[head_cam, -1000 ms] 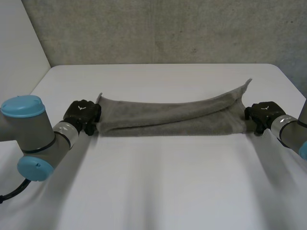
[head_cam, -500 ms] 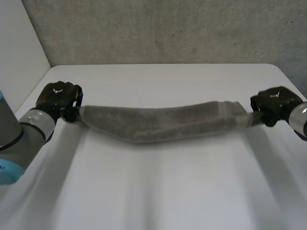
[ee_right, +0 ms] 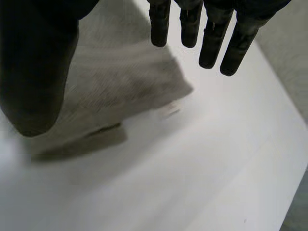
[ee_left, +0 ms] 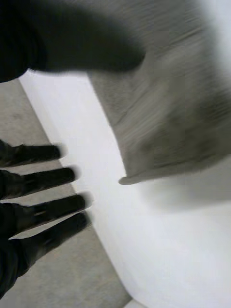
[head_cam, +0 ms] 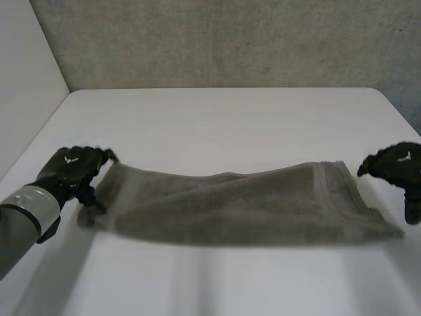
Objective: Fold the towel.
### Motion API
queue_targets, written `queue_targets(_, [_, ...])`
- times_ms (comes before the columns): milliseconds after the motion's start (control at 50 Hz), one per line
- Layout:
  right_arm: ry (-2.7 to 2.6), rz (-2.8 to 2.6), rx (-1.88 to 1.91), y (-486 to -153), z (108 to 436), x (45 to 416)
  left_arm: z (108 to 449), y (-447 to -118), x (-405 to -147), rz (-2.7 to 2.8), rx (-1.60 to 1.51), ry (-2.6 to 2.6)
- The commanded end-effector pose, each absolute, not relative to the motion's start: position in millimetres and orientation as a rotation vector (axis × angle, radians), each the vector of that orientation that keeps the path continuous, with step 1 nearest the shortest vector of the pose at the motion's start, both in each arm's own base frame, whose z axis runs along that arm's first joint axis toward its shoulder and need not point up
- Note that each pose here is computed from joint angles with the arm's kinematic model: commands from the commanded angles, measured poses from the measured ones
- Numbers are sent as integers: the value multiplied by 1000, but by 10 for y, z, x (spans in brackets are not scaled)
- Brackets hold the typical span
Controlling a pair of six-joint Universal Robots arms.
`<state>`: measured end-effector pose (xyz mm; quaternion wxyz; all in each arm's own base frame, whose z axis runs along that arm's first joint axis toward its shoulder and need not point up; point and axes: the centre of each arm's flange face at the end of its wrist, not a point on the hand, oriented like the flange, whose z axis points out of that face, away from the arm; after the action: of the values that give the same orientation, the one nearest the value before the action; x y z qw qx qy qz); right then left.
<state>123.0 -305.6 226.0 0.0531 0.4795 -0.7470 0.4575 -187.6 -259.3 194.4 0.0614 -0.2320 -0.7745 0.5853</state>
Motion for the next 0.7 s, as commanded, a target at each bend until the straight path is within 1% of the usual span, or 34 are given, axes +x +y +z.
queue_targets(20, [-2329, 1547, 1329, -3288, 2458, 1272, 2133, -2757, -1913, 1856, -716, -2259])
queue_targets(40, [-2329, 1547, 1328, -3288, 2458, 1272, 2134, -2758, -1913, 1856, -716, -2259])
queue_targets(80, [-2405, 1595, 1238, -3501, 2437, 1271, 2131, -2885, -1942, 1864, -723, -2249])
queue_targets(100, [-2406, 1595, 1237, -3502, 2437, 1271, 2131, -2886, -1942, 1864, -723, -2249])
queue_targets(140, [-2459, 1614, 1186, -3682, 2364, 1317, 2040, -3083, -1962, 1848, -713, -2270])
queue_targets(200, [-2475, 1610, 1188, -3753, 2302, 1376, 1964, -3172, -1987, 1826, -715, -2283])
queue_targets(240, [-2485, 1568, 1197, -3878, 2130, 1526, 1810, -3323, -2060, 1792, -730, -2292])
queue_targets(260, [-2485, 1568, 1197, -3878, 2129, 1527, 1809, -3324, -2061, 1792, -730, -2292])
queue_targets(300, [-2480, 1513, 1196, -3940, 1965, 1703, 1650, -3475, -2112, 1763, -737, -2302])
queue_targets(320, [-2480, 1513, 1196, -3940, 1964, 1703, 1649, -3475, -2112, 1763, -737, -2302])
queue_targets(340, [-2490, 1496, 1190, -3956, 1892, 1766, 1581, -3550, -2141, 1754, -742, -2303])
queue_targets(360, [-2497, 1474, 1187, -3967, 1807, 1820, 1580, -3550, -2141, 1754, -742, -2303])
queue_targets(380, [-2498, 1474, 1187, -3967, 1806, 1821, 1529, -3614, -2178, 1747, -748, -2297])
queue_targets(400, [-2509, 1459, 1193, -3967, 1733, 1868, 1473, -3666, -2213, 1739, -757, -2295])
queue_targets(420, [-2520, 1453, 1210, -3951, 1675, 1930, 1472, -3667, -2214, 1738, -757, -2295])
queue_targets(440, [-2520, 1453, 1210, -3951, 1675, 1931, 1416, -3698, -2256, 1722, -769, -2296])
queue_targets(460, [-2530, 1449, 1231, -3929, 1611, 2009, 1366, -3718, -2292, 1698, -777, -2303])
queue_targets(580, [-2533, 1489, 1218, -3944, 1471, 2120, 1303, -3733, -2376, 1631, -796, -2327])
queue_targets(700, [-2524, 1505, 1219, -3952, 1399, 2158, 1329, -3722, -2385, 1629, -796, -2326])
